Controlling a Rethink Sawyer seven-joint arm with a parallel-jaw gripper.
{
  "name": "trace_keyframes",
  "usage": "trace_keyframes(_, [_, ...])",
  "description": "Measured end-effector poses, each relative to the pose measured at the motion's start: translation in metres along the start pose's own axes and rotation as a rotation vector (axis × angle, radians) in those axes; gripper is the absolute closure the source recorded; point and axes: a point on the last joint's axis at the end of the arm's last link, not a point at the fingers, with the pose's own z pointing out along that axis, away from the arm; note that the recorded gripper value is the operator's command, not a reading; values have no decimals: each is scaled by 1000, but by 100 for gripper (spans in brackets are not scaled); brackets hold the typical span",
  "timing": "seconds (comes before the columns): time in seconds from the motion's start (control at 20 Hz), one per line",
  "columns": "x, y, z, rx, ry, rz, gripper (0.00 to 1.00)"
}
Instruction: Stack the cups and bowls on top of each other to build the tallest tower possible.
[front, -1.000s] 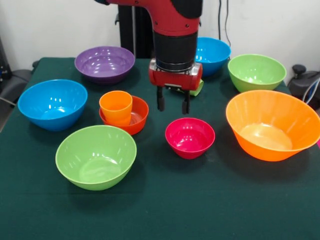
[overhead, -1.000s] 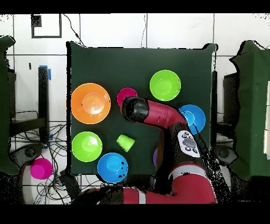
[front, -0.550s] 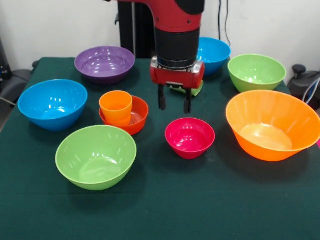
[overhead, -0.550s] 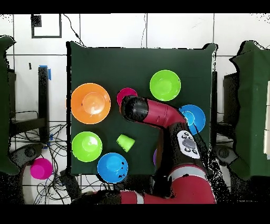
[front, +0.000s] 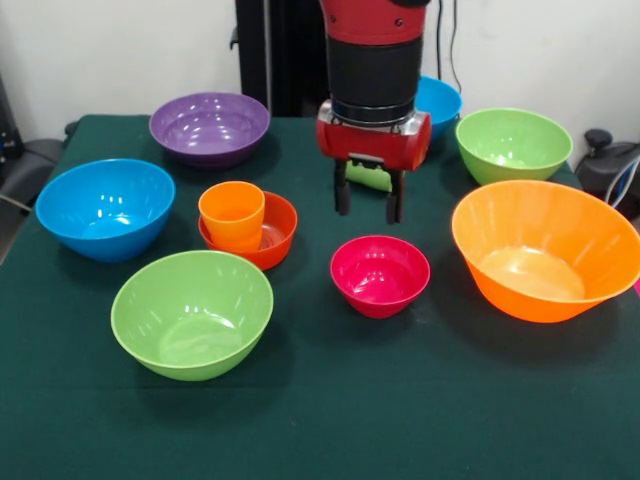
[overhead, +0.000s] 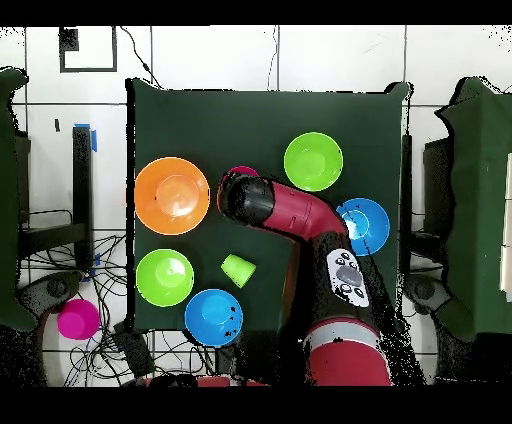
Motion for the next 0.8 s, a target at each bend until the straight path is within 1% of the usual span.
trace_keyframes(0.2, [0,5,-1,-4,-2,46,0])
trace_keyframes(0.3, [-2,7,-1,-5,-10,73,0])
trace_keyframes(0.55, [-7,4,7,0,-25,103,0])
trace_keyframes(0.8, [-8,-7,22,31,-20,113,0])
